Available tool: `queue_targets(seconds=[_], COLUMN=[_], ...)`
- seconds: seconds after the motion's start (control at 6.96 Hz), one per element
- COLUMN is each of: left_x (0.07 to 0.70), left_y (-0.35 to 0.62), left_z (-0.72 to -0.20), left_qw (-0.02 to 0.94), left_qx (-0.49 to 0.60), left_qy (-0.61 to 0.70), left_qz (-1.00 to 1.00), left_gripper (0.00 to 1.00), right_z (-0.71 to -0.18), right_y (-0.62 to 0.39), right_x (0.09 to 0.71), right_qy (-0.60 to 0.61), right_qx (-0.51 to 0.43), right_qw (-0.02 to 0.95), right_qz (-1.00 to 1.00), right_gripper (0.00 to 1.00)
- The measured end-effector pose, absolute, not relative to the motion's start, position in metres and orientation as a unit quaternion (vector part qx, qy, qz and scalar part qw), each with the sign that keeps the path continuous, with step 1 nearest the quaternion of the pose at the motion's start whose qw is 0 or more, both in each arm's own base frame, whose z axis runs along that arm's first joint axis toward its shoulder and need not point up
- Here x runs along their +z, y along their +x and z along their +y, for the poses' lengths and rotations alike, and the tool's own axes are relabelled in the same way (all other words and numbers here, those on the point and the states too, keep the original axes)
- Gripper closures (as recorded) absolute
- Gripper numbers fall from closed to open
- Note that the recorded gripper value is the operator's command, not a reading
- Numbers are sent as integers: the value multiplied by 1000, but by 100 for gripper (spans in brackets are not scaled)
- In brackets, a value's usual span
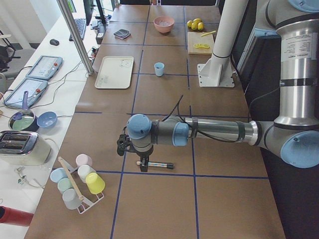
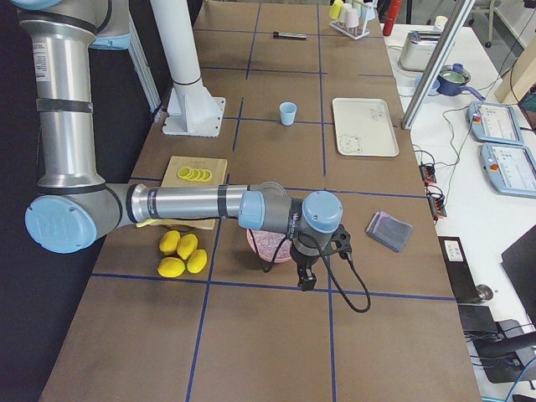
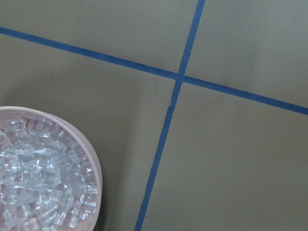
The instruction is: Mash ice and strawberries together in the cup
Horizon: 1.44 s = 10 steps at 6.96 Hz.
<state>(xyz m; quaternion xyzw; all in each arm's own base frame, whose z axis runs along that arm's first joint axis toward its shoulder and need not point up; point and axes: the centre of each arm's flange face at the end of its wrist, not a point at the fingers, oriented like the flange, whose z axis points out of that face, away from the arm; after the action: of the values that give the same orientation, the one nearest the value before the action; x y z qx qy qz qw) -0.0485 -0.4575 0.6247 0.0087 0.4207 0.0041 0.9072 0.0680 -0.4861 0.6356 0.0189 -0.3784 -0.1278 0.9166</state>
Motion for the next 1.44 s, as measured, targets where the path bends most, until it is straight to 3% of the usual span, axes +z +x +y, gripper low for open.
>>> queue_targets(seconds=[1.44], left_x=[625], left_y=[-51], left_z=[-459], left_qw=[918], left_qx=[6], left_qy=[13], left_qz=[396], left_gripper=[0], right_z=[-481], right_y=[79], right_x=[619], right_qy=[37], right_qx=[-127], right_qw=[920], right_qz=[-368], right_gripper=[0])
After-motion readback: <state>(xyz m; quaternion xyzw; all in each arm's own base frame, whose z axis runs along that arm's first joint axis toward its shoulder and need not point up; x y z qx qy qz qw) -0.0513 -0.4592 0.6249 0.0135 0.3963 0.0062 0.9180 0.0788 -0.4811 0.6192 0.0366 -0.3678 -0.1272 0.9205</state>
